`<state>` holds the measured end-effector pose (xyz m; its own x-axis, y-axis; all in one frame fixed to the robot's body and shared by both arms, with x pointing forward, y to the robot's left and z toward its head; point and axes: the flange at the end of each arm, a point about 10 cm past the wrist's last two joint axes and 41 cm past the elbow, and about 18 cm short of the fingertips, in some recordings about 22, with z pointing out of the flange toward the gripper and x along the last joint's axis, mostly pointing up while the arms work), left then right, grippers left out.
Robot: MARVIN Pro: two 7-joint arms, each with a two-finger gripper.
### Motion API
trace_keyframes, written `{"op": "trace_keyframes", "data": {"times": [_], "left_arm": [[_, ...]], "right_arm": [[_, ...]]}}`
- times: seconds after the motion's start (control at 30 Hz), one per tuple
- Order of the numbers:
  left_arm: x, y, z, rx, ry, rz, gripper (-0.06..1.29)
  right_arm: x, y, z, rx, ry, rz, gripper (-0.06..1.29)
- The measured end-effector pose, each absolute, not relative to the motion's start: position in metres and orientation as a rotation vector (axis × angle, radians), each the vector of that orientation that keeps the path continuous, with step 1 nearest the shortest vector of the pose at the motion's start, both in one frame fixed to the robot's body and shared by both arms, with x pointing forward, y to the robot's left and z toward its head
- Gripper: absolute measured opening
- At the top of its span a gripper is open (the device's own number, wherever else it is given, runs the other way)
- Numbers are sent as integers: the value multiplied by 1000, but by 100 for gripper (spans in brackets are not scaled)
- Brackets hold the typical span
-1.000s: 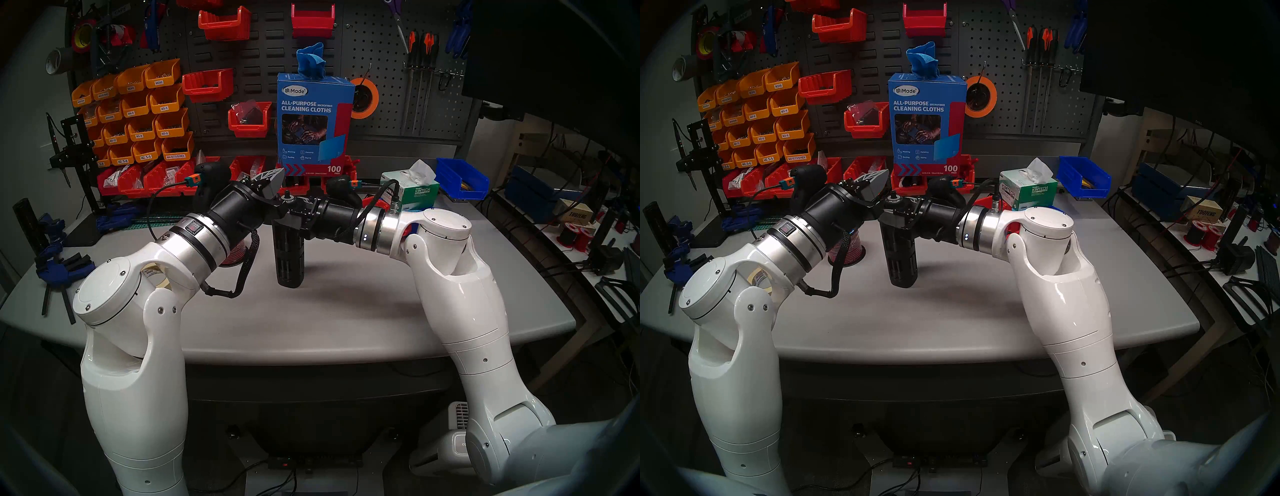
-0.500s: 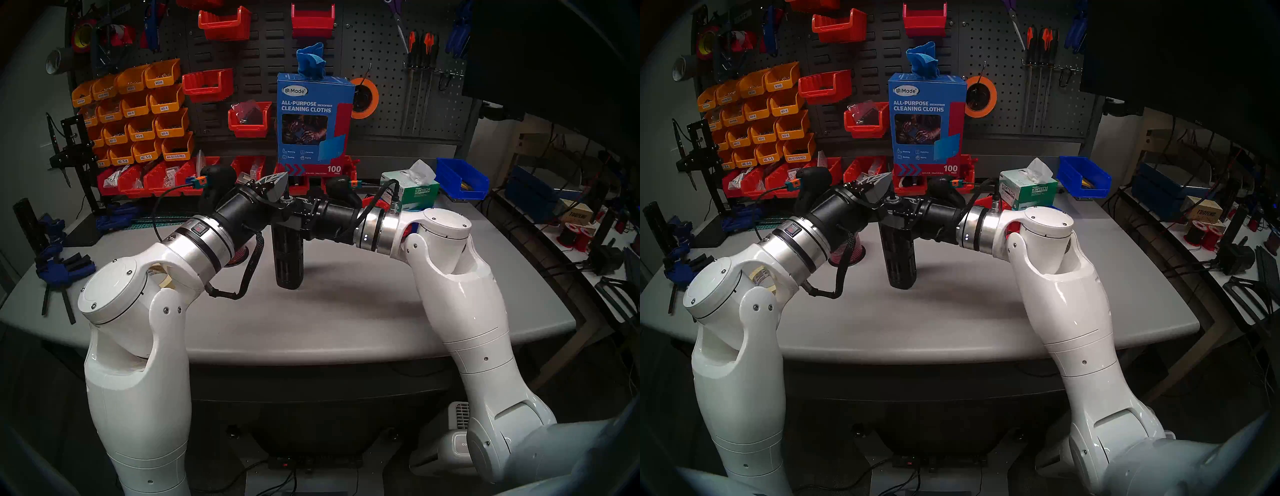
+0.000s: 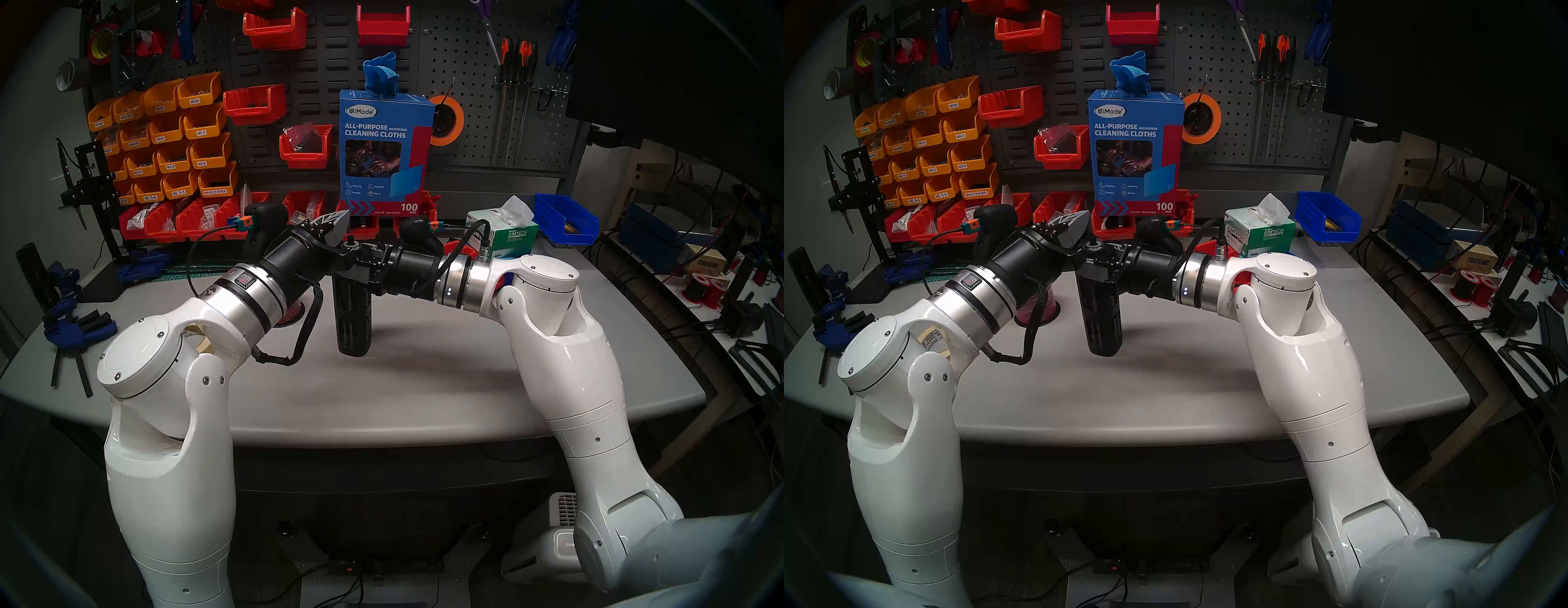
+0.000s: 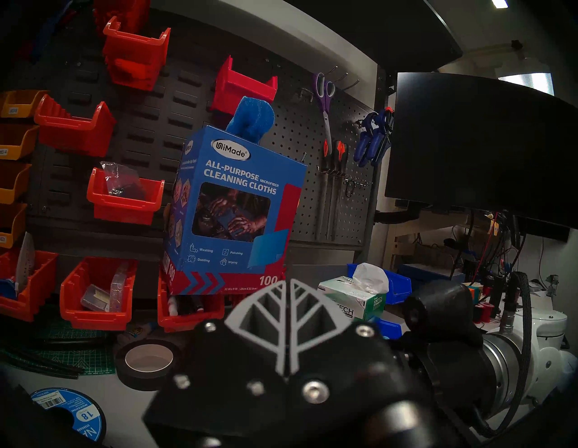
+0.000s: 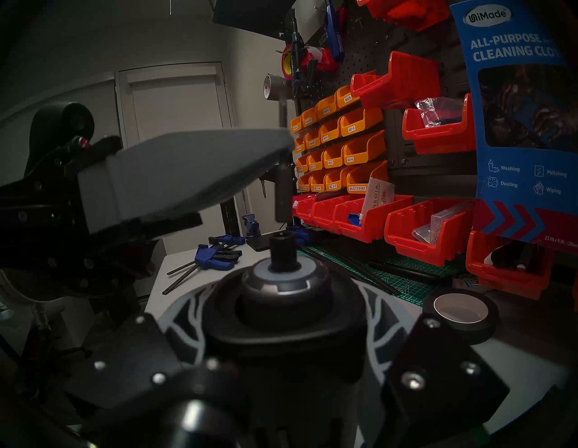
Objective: Pick a screwdriver bit and insert it into the screwdriver
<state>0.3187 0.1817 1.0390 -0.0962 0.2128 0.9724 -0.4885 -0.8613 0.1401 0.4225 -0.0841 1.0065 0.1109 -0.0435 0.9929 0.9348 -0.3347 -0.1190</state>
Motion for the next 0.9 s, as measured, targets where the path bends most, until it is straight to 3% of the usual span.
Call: {"op": "trace_keyframes", "data": {"times": [0.9], "left_arm": [[316, 181, 1039, 1708, -302, 1991, -2]], "right_arm": [[422, -85, 1007, -1499, -915, -1369, 56]]}}
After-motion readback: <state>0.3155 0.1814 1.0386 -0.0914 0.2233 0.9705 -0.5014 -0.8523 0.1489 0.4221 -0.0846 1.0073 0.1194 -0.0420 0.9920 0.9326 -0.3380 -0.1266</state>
